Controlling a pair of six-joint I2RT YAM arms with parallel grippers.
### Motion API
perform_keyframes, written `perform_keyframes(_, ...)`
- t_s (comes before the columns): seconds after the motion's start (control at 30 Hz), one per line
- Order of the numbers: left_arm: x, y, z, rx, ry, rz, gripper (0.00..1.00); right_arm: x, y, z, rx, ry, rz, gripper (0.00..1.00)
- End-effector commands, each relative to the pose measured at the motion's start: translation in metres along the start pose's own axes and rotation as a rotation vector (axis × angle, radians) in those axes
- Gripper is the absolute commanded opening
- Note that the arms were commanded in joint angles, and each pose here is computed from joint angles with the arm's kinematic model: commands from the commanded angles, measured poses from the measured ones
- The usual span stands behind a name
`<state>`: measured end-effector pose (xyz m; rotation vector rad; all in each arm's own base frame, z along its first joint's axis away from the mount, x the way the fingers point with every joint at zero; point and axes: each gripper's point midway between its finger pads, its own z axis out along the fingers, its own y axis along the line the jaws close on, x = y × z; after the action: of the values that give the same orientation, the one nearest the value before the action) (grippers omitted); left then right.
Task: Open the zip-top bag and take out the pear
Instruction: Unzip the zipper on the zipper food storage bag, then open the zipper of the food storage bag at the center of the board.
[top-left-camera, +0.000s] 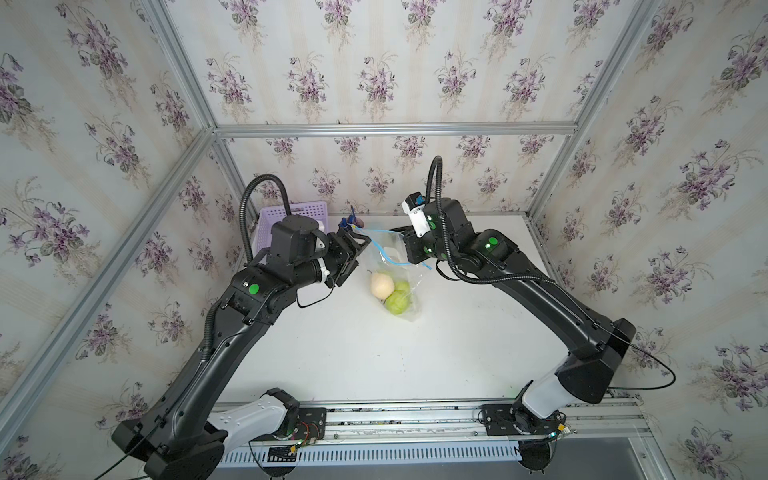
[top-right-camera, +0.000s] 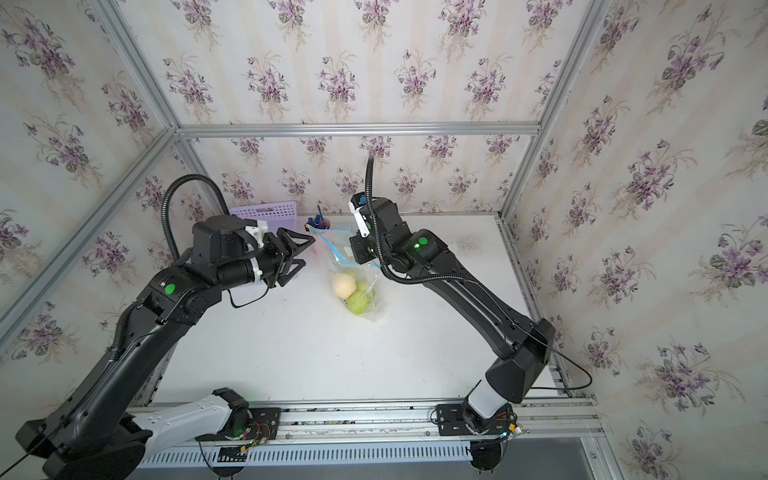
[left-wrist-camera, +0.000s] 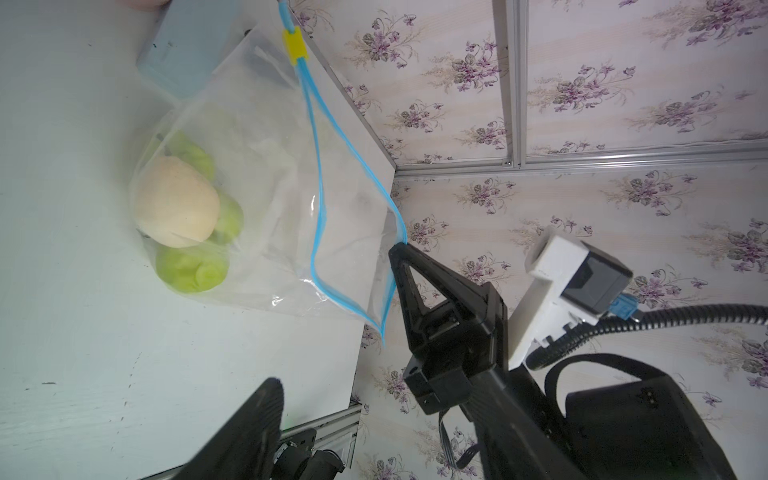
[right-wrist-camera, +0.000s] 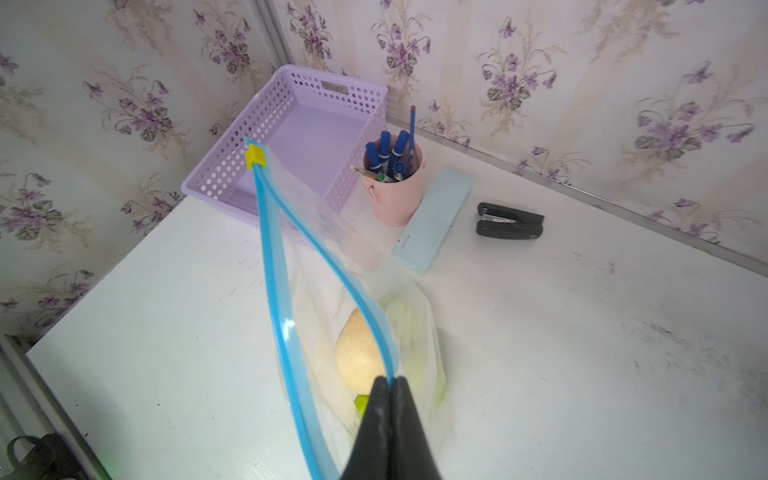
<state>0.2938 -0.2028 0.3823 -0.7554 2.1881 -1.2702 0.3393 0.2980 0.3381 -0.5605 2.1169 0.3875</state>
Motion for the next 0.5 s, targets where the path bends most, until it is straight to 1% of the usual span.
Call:
perform_keyframes(0.0,0.010,-0.042,0.018,0.106,0.065,0.031,0.68,-0.031,-0.034,-0.023,0.189,-0.142,0.066,0.00)
perform_keyframes(0.1,0.016,-0.057,0.026,0.140,0.084,0.020,0.62,-0.029,-0.050,-0.036,0.283,-0.189,0.144,0.00)
perform_keyframes(0.17,0.017,-0.053,0.024,0.130,0.073,0.008,0.58,-0.014,-0.040,-0.034,0.293,-0.199,0.173,0.00)
perform_keyframes(0.2,0.018,-0.048,0.024,0.118,0.071,-0.002,0.56,-0.005,-0.030,-0.028,0.276,-0.189,0.159,0.00)
perform_keyframes(0.23,0.019,-0.041,0.025,0.110,0.070,-0.018,0.49,0.006,-0.018,-0.019,0.254,-0.166,0.151,0.00)
perform_keyframes(0.3,0.023,-0.028,0.028,0.094,0.071,-0.045,0.43,0.022,-0.002,-0.006,0.210,-0.128,0.185,0.00)
perform_keyframes(0.33,0.026,-0.018,0.030,0.074,0.069,-0.052,0.42,0.028,0.004,-0.001,0.179,-0.124,0.215,0.00)
perform_keyframes(0.4,0.030,-0.003,0.033,0.041,0.060,-0.065,0.37,0.037,0.018,0.005,0.126,-0.129,0.243,0.00)
perform_keyframes(0.47,0.036,0.018,0.038,-0.001,0.055,-0.093,0.33,0.047,0.027,0.012,0.091,-0.098,0.254,0.00)
